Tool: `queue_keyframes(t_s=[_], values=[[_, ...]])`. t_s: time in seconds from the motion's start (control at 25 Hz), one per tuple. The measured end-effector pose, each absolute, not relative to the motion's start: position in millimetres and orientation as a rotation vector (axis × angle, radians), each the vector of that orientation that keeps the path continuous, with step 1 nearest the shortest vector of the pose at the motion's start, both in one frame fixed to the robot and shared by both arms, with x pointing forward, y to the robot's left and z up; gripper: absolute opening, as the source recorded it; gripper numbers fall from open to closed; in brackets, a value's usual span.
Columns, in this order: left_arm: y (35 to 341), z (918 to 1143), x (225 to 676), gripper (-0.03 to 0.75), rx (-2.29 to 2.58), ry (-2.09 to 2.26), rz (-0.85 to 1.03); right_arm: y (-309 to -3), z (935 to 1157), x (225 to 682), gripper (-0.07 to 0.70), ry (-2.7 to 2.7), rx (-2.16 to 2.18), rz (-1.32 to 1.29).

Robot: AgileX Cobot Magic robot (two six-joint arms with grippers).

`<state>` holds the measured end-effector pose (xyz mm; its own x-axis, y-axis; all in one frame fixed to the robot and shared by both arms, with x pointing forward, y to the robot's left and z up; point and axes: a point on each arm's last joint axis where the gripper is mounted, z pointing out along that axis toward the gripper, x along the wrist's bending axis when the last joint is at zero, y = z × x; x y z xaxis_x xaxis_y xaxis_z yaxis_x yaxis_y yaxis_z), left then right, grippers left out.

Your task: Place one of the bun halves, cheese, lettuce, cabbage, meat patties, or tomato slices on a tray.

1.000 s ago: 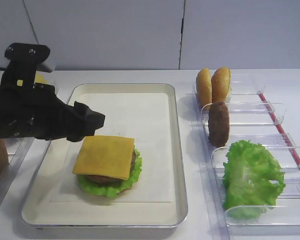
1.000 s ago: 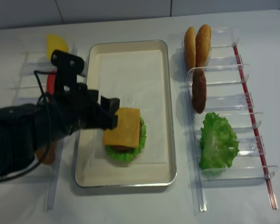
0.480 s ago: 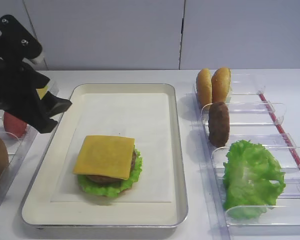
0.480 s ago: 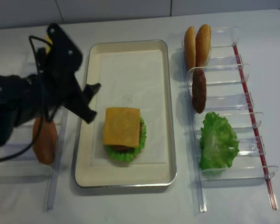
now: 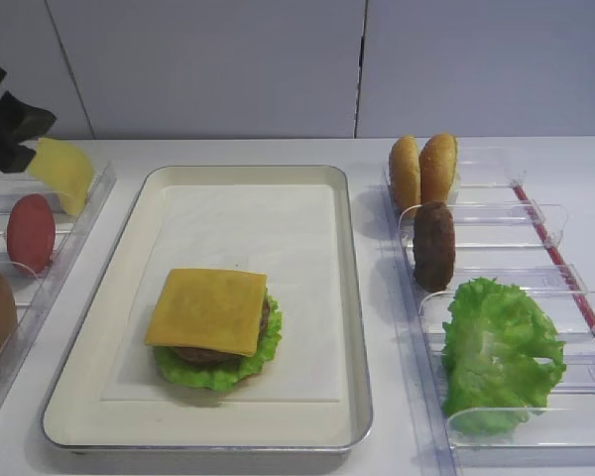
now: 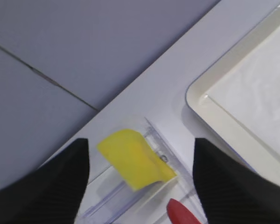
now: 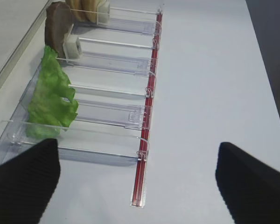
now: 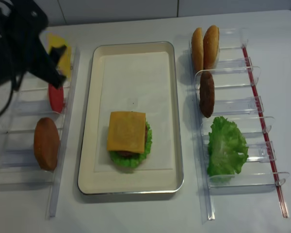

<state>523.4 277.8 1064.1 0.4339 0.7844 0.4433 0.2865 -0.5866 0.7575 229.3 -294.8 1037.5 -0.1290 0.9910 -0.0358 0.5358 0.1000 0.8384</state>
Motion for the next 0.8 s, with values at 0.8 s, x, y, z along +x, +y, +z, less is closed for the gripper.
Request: queue_keyframes(t_s=[0.8], values=[[285.6,1072.9,524.5,0.476,1.958,1.075,0.924,-294.8,1037.5,229.3,0.693,1.744,1.502,0.912]])
